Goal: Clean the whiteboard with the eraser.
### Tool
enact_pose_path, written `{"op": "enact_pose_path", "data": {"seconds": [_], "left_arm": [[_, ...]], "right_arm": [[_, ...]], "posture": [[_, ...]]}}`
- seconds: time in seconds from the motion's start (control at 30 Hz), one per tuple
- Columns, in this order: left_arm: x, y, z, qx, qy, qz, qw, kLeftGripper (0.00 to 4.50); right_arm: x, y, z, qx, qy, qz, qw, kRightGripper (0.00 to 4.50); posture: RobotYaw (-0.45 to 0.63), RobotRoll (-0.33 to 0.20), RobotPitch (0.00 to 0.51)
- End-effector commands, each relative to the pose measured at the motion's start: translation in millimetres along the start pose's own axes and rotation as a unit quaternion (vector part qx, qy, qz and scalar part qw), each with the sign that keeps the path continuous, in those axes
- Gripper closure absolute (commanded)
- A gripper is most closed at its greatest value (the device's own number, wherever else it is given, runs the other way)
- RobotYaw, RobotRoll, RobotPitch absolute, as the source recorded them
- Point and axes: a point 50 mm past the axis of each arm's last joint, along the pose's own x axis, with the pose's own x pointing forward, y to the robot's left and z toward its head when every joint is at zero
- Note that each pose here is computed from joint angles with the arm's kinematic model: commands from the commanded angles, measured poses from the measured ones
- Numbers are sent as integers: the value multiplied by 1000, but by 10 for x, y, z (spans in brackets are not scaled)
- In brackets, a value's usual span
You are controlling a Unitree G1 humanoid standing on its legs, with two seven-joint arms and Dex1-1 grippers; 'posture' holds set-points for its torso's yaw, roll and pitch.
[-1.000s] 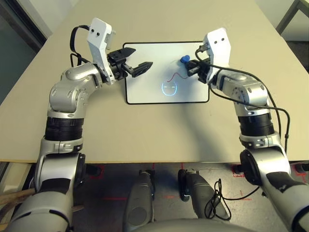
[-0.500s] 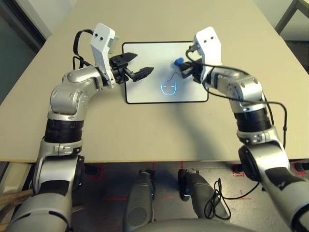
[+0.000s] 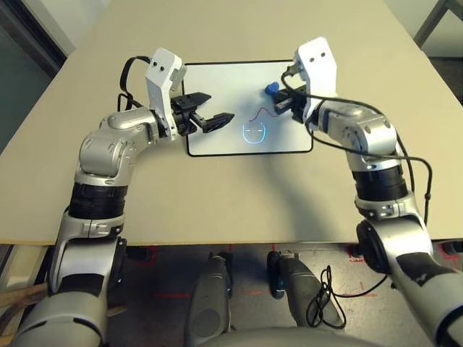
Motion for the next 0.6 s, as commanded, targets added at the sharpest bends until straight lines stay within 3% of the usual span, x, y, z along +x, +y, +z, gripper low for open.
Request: {"op": "enact_pose_path", "data": {"seconds": [0.03, 0.33, 0.6], "left_arm": [[-9, -12, 1, -1, 2, -6, 1000, 0], [-10, -55, 23, -1, 0, -10, 1000, 0], [-1, -69, 27, -4, 0, -11, 1000, 0]], "right_arm": [[22, 15, -140, 8, 35, 5, 999, 4456], [33, -253, 167, 0, -16, -48, 999, 4457], [30, 26, -54, 7, 23, -1, 1000, 4457]], "posture": [[80, 0, 252], [78, 0, 253], [78, 0, 253]]}}
